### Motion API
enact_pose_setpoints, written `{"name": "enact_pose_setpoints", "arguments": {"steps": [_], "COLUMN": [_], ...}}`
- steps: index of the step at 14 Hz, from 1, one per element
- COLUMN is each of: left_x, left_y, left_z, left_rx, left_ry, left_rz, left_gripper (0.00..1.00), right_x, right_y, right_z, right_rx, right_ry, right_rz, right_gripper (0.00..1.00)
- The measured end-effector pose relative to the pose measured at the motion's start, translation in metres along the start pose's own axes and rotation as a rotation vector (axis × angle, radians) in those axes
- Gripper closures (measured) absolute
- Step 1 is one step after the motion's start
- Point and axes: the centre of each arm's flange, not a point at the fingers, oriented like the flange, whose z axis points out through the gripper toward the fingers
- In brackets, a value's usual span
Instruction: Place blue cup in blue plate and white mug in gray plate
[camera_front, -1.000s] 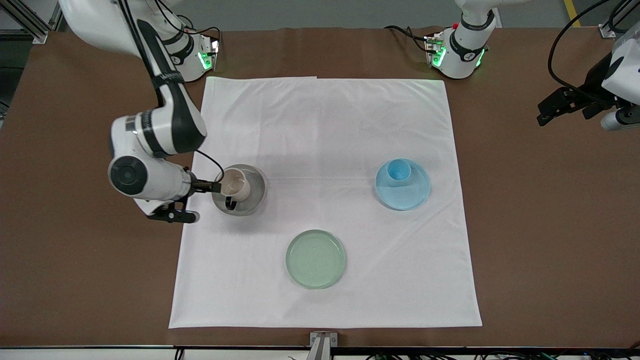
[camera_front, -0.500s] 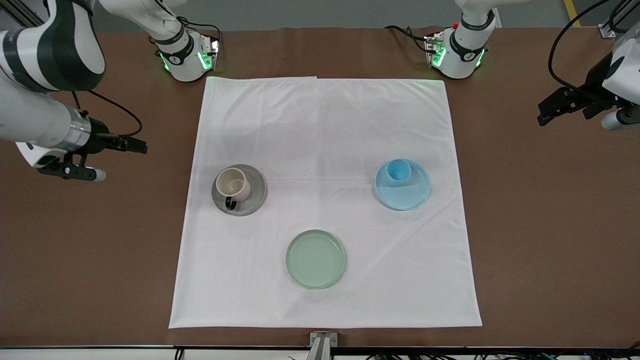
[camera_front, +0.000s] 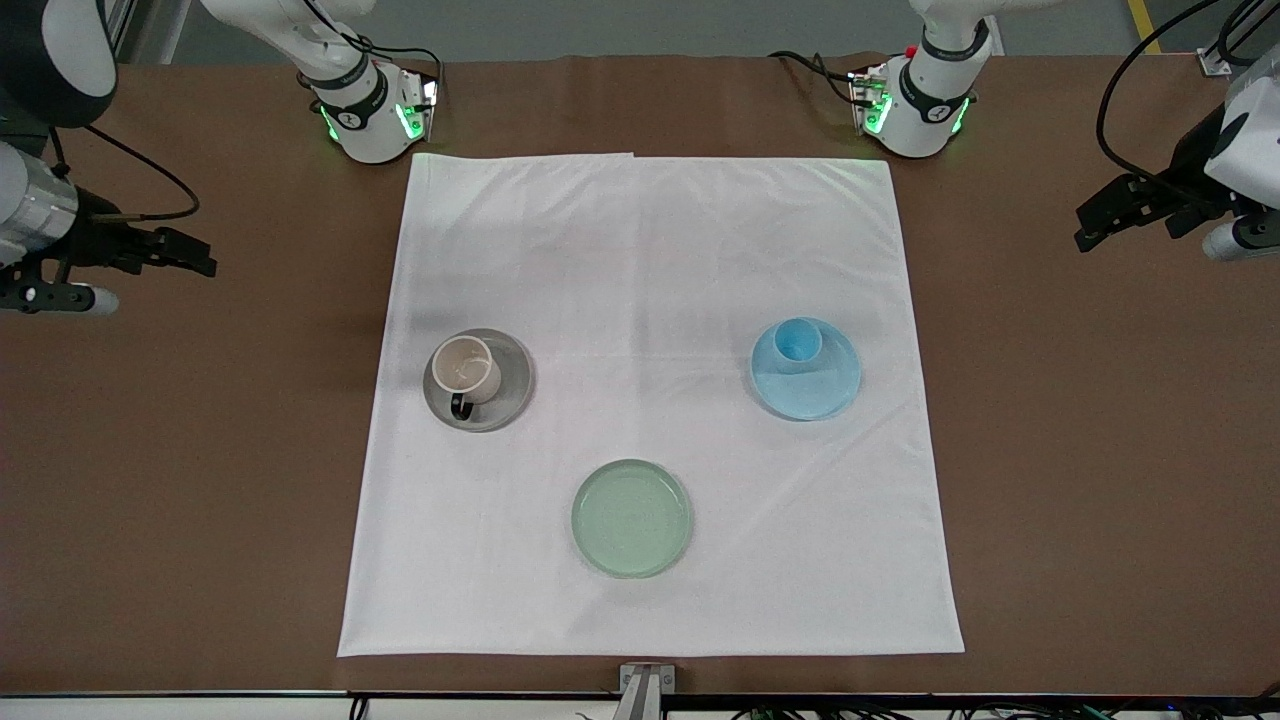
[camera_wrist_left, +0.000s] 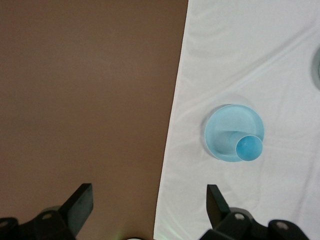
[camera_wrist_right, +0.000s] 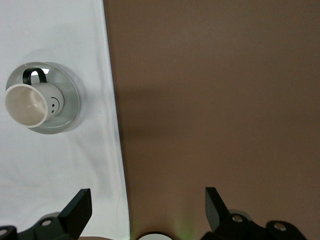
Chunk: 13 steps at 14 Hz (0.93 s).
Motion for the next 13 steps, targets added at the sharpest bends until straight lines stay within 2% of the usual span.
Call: {"name": "enact_pose_setpoints", "arguments": {"steps": [2,8,10,13], "left_x": [0.000,0.000,0.000,0.000], "left_y": [0.000,0.000,0.000,0.000], "left_z": [0.000,0.001,0.001,0.001], "left_rx": [0.000,0.000,0.000,0.000], "left_ry": [0.000,-0.001,-0.001,-0.001], "left_rz": [0.000,0.000,0.000,0.000], "left_gripper": [0.00,0.00,0.00,0.00], "right_x": [0.002,0.002,0.002,0.005], "right_y": [0.012,0.007,0.006,0.005], "right_z": [-0.010,-0.103,-0.119,-0.121], "right_rx": [0.001,-0.016,-0.019,-0.021], "right_ry": [0.037,0.222,0.254,0.259], "right_rz": [0.000,-0.009,-0.009,-0.010], "right_gripper": [0.00,0.00,0.00,0.00]}}
